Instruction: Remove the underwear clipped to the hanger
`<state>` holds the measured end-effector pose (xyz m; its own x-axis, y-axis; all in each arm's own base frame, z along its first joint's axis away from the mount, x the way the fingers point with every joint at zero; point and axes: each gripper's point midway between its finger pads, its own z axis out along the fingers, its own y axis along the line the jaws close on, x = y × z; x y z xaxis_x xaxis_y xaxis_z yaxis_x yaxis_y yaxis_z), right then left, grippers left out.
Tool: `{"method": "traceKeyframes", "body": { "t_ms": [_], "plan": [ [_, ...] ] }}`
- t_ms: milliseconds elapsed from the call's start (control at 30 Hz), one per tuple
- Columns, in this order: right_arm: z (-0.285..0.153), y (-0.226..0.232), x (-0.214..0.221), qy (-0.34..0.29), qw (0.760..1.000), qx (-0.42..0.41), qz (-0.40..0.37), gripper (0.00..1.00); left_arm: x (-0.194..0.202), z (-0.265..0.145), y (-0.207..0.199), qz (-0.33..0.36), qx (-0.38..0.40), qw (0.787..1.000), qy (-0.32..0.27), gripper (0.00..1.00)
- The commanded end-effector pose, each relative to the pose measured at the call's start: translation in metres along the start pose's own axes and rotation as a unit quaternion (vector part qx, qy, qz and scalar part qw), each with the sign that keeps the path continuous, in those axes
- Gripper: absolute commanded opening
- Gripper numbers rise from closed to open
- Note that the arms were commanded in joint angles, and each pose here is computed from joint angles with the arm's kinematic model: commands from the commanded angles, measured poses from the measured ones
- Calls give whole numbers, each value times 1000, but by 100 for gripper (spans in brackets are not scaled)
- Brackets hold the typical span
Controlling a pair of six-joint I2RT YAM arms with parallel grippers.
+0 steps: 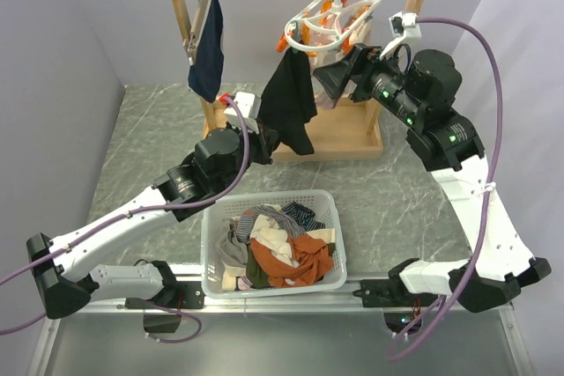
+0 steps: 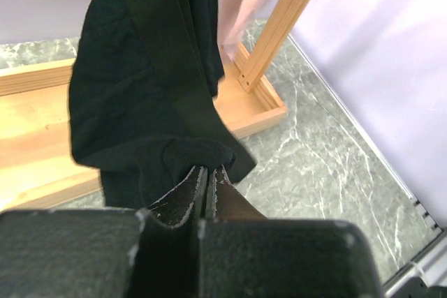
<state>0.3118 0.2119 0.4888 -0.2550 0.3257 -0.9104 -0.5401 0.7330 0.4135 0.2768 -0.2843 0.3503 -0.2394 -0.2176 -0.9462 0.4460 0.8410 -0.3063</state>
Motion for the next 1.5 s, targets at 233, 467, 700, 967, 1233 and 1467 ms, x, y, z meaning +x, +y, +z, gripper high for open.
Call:
{"method": "traceKeyframes", "body": {
  "t_ms": [233, 467, 700, 967, 1233, 1467],
  "plan": [
    [-4, -6, 30, 44, 999, -17, 25, 90, -31, -28, -26, -34, 60, 998, -7, 1],
    [-9, -6, 112, 138, 984, -18, 112, 90, -23, -36, -27, -49, 66, 997, 2, 1],
    [-13, 33, 162, 172, 965, -52, 192, 90, -23, -31, -36, -48, 78, 996, 2, 1],
    [-28, 16, 176, 134, 991, 12, 11, 91, -37, -28, -34, -58, 54, 997, -5, 1],
    [-27, 5, 190, 47, 991, 39, -118, 93, -49, -31, -53, -73, 89, 993, 6, 1],
    [-20, 10, 174, -25, 992, 26, -124, 95, -50, -32, -62, -75, 104, 992, 21, 1]
  ]
}}
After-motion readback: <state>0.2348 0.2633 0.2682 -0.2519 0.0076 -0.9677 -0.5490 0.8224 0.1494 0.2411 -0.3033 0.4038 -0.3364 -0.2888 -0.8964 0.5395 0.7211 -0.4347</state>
